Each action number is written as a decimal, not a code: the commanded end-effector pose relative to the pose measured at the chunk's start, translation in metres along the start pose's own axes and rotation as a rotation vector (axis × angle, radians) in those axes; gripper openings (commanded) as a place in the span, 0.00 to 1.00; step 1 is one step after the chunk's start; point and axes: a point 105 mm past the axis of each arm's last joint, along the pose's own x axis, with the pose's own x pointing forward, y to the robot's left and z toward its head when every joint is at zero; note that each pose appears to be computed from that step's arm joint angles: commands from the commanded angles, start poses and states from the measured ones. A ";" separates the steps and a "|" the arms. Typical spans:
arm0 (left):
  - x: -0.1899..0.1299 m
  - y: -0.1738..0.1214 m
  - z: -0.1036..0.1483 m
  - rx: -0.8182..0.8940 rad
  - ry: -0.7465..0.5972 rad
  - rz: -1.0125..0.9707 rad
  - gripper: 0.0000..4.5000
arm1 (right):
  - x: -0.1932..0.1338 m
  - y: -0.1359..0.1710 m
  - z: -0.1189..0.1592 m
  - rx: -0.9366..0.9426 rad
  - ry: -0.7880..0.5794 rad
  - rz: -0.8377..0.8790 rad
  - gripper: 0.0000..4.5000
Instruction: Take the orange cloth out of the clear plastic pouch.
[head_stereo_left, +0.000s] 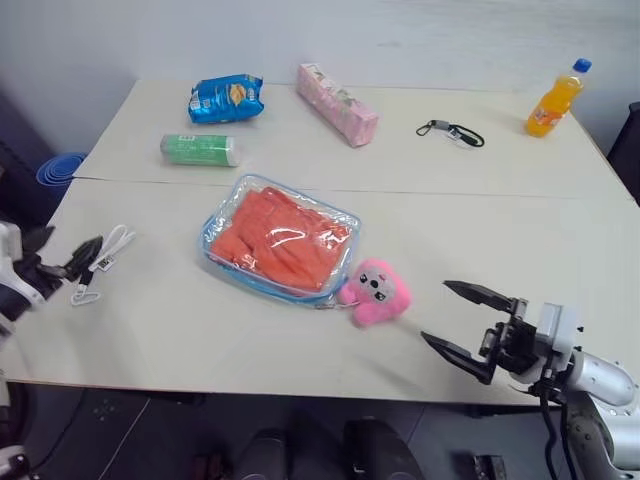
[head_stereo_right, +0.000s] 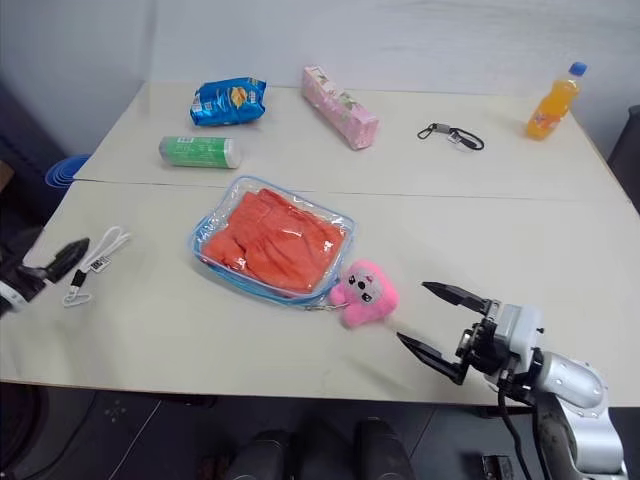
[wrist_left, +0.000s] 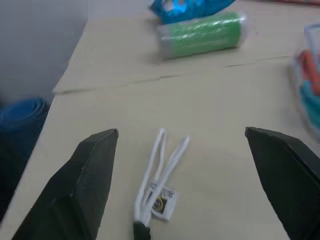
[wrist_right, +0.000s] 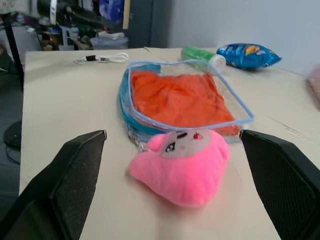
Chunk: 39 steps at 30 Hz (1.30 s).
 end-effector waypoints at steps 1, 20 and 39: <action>0.018 -0.032 0.010 0.195 0.016 -0.326 0.99 | -0.007 0.002 0.014 -0.069 -0.012 -0.001 1.00; 0.108 -0.105 -0.029 0.746 0.225 -0.852 0.91 | -0.018 0.011 0.012 -0.084 0.019 -0.027 1.00; 0.071 -0.237 -0.031 0.075 0.018 -0.916 0.00 | -0.042 0.005 0.013 -0.132 0.074 -0.169 1.00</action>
